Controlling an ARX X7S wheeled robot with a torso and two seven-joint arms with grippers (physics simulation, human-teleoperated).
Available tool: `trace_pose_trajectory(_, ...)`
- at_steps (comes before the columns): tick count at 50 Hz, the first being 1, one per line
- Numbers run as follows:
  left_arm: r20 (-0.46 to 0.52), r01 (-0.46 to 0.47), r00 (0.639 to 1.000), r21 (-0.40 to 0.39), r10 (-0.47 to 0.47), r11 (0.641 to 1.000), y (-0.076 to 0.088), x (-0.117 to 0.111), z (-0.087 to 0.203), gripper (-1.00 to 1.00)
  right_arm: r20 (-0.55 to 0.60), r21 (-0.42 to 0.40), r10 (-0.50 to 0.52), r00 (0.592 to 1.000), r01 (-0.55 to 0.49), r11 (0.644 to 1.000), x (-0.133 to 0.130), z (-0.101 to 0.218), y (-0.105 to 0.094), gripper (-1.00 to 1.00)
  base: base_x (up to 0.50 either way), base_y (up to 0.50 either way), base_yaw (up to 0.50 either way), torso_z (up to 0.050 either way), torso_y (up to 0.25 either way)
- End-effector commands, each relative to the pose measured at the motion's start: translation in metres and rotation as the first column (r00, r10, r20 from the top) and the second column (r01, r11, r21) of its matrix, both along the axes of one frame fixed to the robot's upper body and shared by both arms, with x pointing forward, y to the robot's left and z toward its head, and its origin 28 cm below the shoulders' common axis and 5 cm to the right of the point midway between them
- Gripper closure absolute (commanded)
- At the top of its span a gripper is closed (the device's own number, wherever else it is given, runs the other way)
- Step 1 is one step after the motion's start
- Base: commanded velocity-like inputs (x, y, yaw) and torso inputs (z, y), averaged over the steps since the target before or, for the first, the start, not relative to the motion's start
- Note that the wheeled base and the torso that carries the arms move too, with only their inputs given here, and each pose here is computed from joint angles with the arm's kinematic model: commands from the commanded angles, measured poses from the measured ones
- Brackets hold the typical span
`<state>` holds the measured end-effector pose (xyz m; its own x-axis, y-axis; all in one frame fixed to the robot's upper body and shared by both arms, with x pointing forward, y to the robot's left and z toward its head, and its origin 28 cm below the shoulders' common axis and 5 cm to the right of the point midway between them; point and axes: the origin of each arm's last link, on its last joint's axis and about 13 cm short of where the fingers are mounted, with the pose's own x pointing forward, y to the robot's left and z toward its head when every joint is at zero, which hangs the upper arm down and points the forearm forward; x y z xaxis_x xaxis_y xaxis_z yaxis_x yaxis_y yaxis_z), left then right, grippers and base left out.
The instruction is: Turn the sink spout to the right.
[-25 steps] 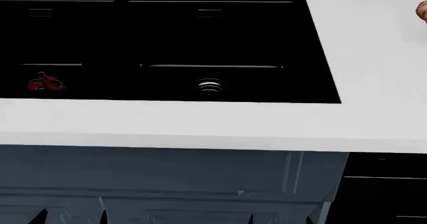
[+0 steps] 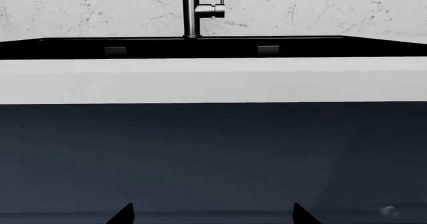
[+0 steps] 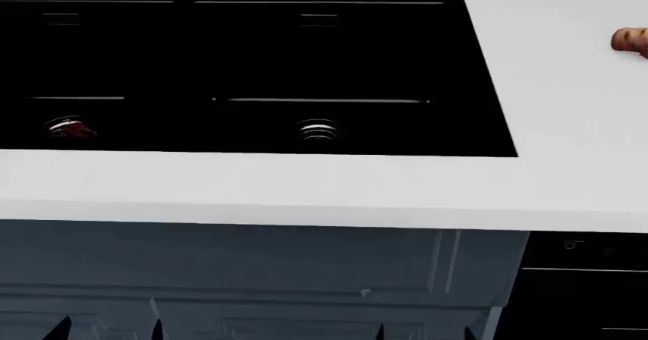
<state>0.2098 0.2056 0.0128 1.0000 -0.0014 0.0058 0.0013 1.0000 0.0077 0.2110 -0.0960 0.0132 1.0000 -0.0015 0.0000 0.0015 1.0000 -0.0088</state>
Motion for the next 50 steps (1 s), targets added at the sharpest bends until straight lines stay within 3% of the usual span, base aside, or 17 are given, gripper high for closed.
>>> trace_pose_trajectory(1, 0.023, 0.034, 0.999, -0.020, -0.033, 0.999, 0.000, -0.002, 0.003, -1.00, -0.001, 0.000, -0.001, 1.000, 0.001, 1.000, 0.000, 0.000, 0.000, -1.00, 0.00, 0.00, 0.00, 0.050, 0.000)
trace_pose_trajectory(41, 0.029, 0.062, 0.998, -0.040, -0.061, 0.997, -0.001, -0.003, 0.003, -1.00, -0.002, 0.003, -0.009, 1.000, 0.009, 1.000, 0.000, 0.000, 0.000, -1.00, 0.00, 0.00, 0.00, 0.050, 0.000)
trace_pose_trajectory(46, 0.098, 0.048, 0.994, -0.051, -0.043, 0.998, 0.002, -0.006, 0.011, -1.00, -0.016, -0.014, 0.002, 1.000, -0.003, 1.000, -0.001, 0.002, 0.002, -1.00, 0.00, 0.00, 0.00, 0.000, 0.000)
trace_pose_trajectory(50, 0.084, 0.021, 0.996, -0.042, -0.018, 0.999, 0.007, -0.003, 0.017, -1.00, 0.000, -0.007, 0.004, 1.000, -0.004, 1.000, 0.002, 0.010, 0.002, -1.00, 0.00, 0.00, 0.00, 0.000, 0.000)
